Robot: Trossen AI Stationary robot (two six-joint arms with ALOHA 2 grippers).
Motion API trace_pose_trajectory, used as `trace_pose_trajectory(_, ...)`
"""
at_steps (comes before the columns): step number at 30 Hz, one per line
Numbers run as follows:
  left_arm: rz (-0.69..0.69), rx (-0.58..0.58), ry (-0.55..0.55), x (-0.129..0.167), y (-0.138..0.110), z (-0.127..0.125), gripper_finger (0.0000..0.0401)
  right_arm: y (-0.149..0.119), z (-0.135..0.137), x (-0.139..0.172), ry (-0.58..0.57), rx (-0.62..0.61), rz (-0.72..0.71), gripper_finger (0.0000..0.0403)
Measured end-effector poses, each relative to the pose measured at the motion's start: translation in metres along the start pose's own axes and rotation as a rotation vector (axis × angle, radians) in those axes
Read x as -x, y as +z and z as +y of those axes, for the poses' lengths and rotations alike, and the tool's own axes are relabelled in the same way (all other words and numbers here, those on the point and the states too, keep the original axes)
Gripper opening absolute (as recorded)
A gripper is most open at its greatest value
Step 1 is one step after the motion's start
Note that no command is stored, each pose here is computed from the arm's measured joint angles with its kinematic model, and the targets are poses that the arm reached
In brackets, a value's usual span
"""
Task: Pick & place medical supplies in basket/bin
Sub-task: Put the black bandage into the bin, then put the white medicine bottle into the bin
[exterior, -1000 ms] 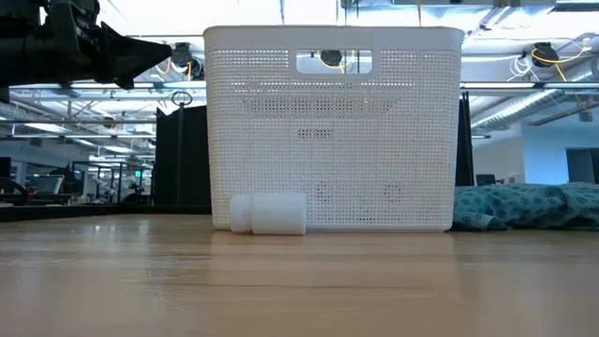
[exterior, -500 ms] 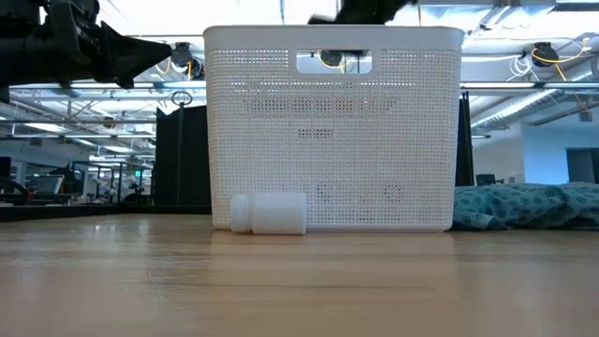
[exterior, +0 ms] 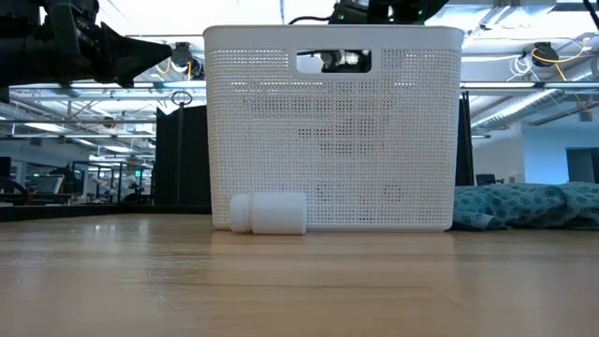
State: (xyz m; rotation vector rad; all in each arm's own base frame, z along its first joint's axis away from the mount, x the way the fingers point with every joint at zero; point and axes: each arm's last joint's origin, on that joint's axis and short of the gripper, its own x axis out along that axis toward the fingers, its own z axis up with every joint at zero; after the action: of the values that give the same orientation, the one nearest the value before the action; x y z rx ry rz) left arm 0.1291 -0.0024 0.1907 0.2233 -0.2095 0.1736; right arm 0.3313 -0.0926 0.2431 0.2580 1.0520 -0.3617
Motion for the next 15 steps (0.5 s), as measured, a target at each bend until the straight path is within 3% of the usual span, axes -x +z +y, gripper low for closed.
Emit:
trace_pose_trajectory(4,0.000,0.001,0.000,0.000,0.000,0.000,0.0026,0.000,-0.001,-0.001,-0.045,0.032,-0.007,0.0121)
trace_pose_trajectory(11,0.001,0.008,-0.001,0.000,0.000,0.000,0.0026,0.002,-0.003,0.017,-0.082,-0.028,-0.067,0.0245)
trace_pose_trajectory(15,0.002,0.009,-0.001,0.000,0.000,0.000,0.0026,0.002,-0.004,0.029,-0.076,-0.050,-0.100,0.0294)
